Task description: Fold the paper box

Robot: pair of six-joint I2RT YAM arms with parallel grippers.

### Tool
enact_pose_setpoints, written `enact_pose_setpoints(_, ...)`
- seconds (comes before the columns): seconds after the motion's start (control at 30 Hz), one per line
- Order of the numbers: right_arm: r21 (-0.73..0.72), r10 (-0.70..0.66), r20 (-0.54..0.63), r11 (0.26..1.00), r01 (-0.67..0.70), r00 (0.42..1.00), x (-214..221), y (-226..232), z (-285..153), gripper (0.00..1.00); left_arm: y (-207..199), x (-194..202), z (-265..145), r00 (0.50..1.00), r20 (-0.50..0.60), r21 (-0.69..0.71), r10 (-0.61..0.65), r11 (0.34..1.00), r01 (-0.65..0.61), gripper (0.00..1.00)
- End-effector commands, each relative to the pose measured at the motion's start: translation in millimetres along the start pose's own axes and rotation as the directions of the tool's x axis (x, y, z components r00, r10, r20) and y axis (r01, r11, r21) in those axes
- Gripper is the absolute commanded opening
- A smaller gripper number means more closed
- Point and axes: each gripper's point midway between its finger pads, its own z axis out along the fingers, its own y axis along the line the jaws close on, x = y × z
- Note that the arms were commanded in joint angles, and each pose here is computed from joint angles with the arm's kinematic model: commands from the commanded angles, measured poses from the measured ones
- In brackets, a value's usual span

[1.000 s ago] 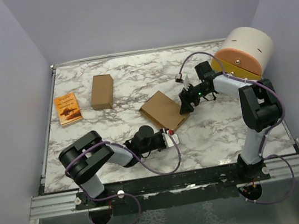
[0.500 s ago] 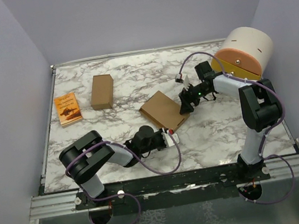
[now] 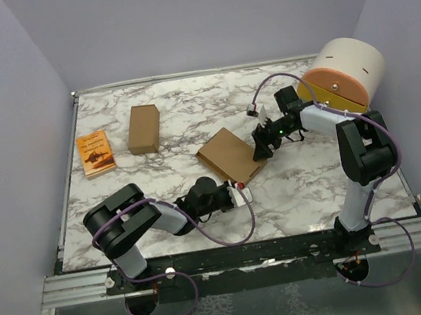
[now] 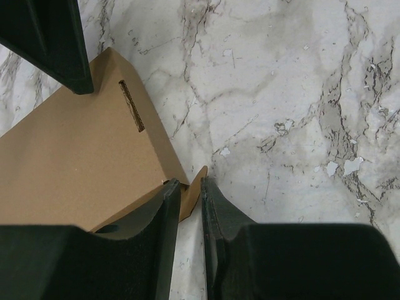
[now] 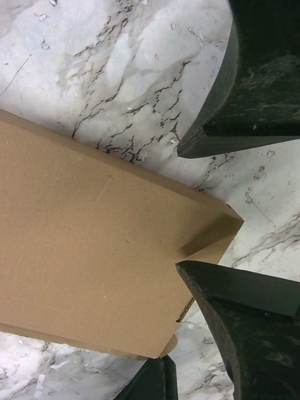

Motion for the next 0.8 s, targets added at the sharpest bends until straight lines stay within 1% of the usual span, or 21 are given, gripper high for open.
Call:
enact_pose_setpoints(0.0, -0.007, -0.003, 0.003, 1.000, 0.003, 1.000, -5.1, -3.2, -0.4, 0.67, -8.7, 2.1, -0.2, 1.000, 0.003, 0.027, -0.006, 1.000, 0.006, 0.23)
enact_pose_setpoints(0.23, -0.009, -0.001, 0.001, 1.000, 0.001, 1.000, -4.1, -3.0, 0.0, 0.68, -11.7, 0.7, 0.1, 1.000, 0.011, 0.044, -0.004, 0.999, 0.004, 0.23)
enact_pose_setpoints(0.43, -0.009, 0.000, 0.001, 1.000, 0.000, 1.000, -4.2, -3.1, 0.1, 0.68, -9.3, -6.1, -5.2, 0.999, 0.037, 0.029, 0.000, 1.000, -0.001, 0.25)
enact_pose_setpoints(0.77, -0.012, 0.000, 0.000, 1.000, 0.000, 1.000, -4.2, -3.1, 0.3, 0.68, -7.9, -1.4, 0.3, 1.000, 0.015, 0.025, -0.007, 1.000, 0.006, 0.25)
